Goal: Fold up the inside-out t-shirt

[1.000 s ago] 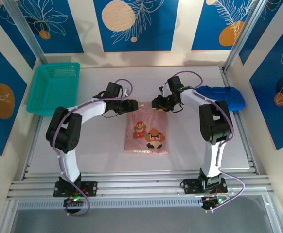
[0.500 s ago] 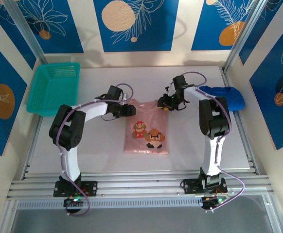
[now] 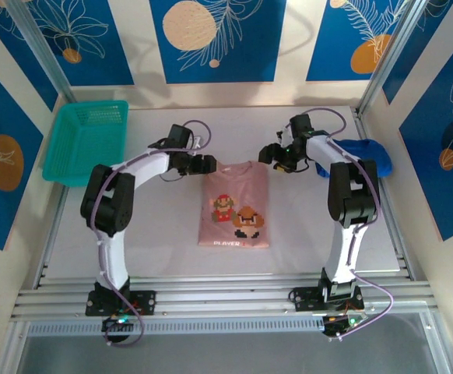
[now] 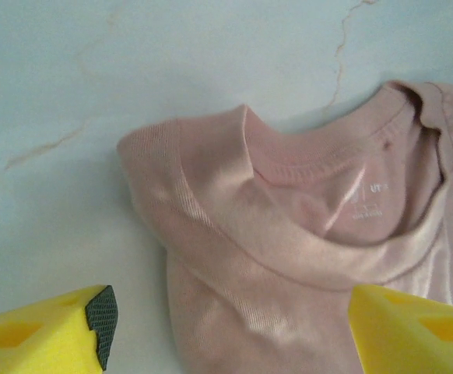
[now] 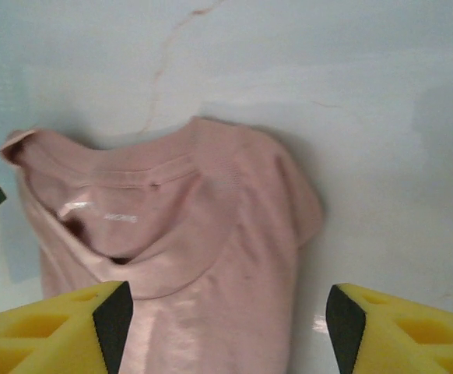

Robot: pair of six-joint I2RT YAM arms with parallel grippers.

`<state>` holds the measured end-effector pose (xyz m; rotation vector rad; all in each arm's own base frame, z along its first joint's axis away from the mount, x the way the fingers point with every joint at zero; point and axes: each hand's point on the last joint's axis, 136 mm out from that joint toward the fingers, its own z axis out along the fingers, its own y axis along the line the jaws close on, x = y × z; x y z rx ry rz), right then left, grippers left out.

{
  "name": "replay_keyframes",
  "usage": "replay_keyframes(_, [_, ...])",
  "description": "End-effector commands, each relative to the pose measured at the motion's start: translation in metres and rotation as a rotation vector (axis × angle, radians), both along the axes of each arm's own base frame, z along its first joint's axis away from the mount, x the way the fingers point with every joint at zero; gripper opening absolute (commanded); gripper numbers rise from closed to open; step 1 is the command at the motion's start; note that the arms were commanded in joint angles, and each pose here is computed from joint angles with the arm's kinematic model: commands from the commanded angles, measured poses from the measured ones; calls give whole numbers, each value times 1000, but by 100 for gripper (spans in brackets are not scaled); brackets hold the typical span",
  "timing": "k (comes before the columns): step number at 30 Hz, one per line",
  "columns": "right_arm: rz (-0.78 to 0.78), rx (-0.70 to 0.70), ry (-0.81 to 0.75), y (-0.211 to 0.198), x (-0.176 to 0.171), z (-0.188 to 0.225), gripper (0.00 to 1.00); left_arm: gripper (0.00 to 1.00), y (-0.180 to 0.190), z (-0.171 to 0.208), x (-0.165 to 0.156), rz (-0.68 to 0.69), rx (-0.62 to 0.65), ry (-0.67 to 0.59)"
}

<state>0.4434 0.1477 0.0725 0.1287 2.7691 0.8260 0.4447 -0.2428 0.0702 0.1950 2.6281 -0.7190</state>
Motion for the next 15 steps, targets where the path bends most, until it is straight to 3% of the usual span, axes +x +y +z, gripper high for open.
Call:
replay_keyframes(1, [18,-19,49,4,-1,-16,71,80,-3,-11,3,-43,11,45])
replay_keyframes(9, [48,-5,97,21,-7,-39,72,81,-17,-33,-3,-89,-20,102])
replay_keyframes(15, [71,38,107,39,-13,-45,69,76,-30,-42,-14,-108,-79,138])
